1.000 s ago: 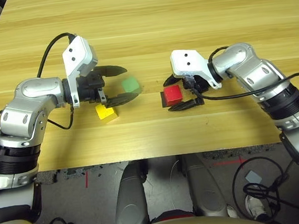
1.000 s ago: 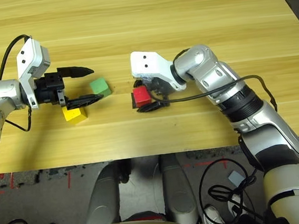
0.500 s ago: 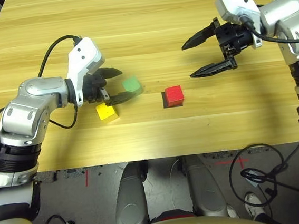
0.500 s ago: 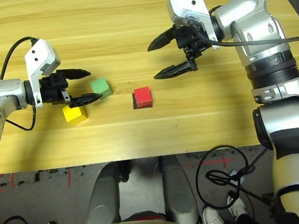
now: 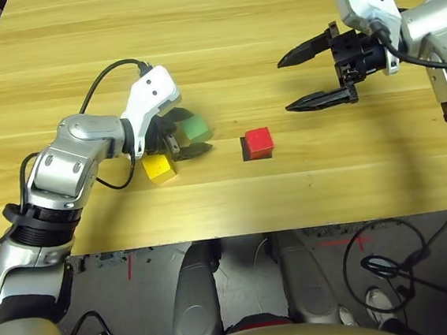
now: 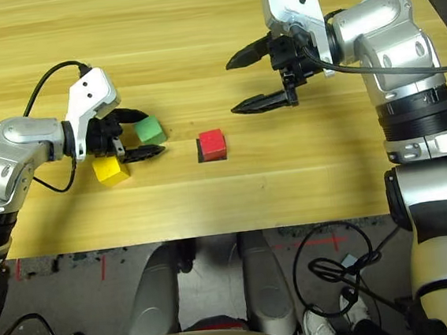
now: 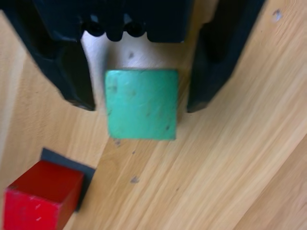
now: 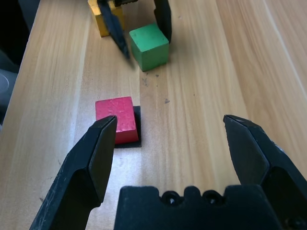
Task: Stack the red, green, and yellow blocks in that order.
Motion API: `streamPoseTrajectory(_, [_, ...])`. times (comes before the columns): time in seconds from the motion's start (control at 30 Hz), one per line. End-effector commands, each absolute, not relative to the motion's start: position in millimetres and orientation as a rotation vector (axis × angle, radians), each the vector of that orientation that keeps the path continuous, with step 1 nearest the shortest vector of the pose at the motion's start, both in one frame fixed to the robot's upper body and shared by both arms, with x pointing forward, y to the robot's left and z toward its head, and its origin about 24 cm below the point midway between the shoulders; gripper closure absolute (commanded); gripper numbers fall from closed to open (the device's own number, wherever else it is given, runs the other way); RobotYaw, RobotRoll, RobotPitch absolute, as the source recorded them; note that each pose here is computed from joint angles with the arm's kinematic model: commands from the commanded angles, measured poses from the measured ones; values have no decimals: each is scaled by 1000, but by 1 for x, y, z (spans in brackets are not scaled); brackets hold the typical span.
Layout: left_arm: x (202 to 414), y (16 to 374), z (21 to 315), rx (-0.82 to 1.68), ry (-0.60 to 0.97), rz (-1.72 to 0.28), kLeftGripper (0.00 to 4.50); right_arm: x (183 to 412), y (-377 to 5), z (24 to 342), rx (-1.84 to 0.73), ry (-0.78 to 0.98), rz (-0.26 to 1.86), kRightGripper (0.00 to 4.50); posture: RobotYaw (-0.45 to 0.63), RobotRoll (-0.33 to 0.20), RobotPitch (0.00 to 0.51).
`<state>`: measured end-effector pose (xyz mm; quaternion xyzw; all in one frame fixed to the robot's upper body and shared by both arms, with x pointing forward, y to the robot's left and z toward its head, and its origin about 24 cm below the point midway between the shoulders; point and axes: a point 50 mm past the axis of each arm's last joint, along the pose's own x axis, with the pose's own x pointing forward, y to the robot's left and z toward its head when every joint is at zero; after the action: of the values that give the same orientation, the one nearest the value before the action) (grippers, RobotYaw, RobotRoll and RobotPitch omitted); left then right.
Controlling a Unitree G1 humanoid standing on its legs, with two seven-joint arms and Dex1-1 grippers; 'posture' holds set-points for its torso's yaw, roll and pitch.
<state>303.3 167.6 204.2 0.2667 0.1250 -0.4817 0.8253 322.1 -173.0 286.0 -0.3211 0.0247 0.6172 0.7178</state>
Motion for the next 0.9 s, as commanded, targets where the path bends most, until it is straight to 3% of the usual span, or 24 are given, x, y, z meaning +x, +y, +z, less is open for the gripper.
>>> streamPoseTrajectory(0.03, [303, 167, 202, 572, 285, -1025, 2374, 318, -175, 288, -706, 34, 1364, 0, 169, -4, 320])
streamPoseTrajectory(0.23, [302, 148, 237, 579, 191, -1089, 2443, 317, -185, 277, -714, 83, 1354, 0, 175, 14, 332])
streamPoseTrajectory(0.43, [290, 106, 274, 597, 143, -1242, 2443, 314, -192, 255, -707, 150, 1347, 0, 167, 51, 344])
streamPoseTrajectory(0.6, [278, 83, 277, 573, 184, -1312, 2443, 310, -196, 246, -693, 171, 1338, 0, 148, 67, 348])
streamPoseTrajectory(0.9, [283, 72, 269, 590, 207, -1294, 2443, 307, -200, 245, -690, 179, 1312, 0, 113, 63, 350])
